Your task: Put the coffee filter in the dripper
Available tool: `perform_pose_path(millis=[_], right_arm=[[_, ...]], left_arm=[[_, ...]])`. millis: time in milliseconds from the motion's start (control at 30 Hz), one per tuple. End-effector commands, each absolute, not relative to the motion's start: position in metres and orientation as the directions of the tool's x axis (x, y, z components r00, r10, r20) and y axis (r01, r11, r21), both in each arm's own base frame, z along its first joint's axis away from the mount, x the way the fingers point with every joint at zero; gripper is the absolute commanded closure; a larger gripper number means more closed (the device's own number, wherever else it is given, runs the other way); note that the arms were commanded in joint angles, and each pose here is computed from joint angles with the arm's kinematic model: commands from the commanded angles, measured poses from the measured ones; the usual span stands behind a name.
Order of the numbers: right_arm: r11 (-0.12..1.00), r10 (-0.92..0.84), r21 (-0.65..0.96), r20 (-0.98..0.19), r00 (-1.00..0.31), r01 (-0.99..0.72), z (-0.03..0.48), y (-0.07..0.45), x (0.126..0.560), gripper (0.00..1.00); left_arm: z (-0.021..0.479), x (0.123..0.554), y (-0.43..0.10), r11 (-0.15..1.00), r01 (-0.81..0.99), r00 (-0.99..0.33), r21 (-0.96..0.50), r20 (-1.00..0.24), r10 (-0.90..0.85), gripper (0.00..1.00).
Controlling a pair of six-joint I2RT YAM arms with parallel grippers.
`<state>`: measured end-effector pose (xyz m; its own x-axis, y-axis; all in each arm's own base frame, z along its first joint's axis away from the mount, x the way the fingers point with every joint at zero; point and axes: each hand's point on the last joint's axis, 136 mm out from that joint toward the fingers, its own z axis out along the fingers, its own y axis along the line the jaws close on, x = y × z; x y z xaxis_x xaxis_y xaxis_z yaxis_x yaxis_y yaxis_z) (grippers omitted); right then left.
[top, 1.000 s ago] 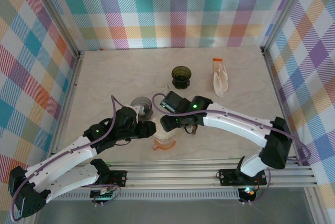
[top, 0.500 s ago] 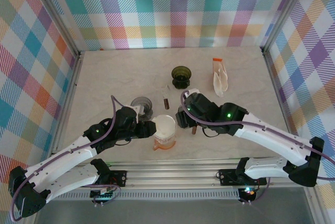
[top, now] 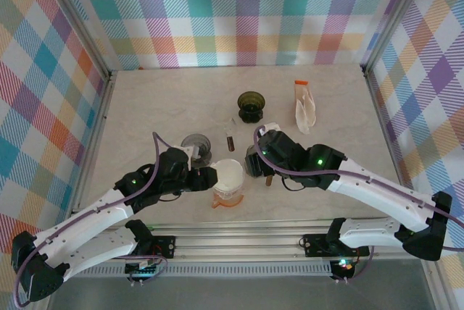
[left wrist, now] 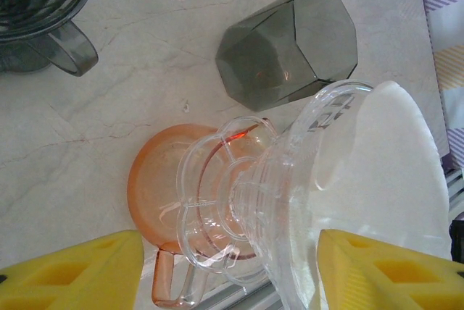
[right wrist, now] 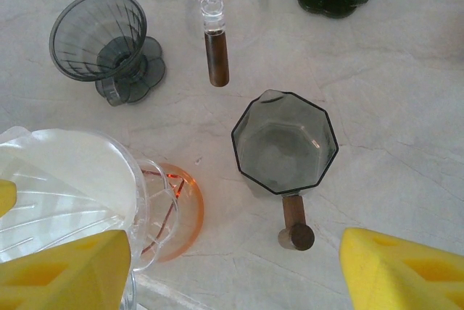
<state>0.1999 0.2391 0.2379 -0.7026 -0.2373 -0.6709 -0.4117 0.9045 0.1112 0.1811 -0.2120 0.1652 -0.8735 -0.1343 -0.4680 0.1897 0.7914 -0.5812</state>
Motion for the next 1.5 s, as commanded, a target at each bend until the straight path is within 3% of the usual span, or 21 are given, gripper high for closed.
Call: perform_pose_path(millis=[0,333,567,767,1100,1467], right_arm=[[0.915,-0.196,0.125,-0.694,-0.693,-0.384,0.244,0.233,0.202,0.24],[0.920,-0.179,0.124,-0.709,-0.682,-0.371,0.248,0.227,0.203,0.24],[0.942,-0.166,0.110,-0.670,-0.724,-0.317,0.221,0.213,0.204,0.23],[0.906,-0.082,0.306,-0.547,-0.833,-0.291,0.177,0.202,0.202,0.27],[0.897,-0.207,0.259,-0.470,-0.858,-0.358,0.121,0.204,0.203,0.22],[0.903,-0.266,0.202,-0.433,-0.861,-0.380,0.090,0.216,0.225,0.33]], left_arm=[[0.184,0.181,-0.214,0.770,0.204,-0.860,-0.604,-0.486,-0.153,0.33],[0.217,0.180,-0.215,0.721,0.242,-0.833,-0.650,-0.520,-0.189,0.29],[0.242,0.181,-0.178,0.751,0.227,-0.733,-0.620,-0.616,-0.288,0.30],[0.211,0.175,-0.147,0.812,0.118,-0.730,-0.572,-0.604,-0.320,0.32],[0.145,0.156,-0.131,0.841,-0.012,-0.801,-0.542,-0.499,-0.332,0.32],[0.111,0.153,-0.139,0.833,-0.057,-0.838,-0.550,-0.428,-0.339,0.34]])
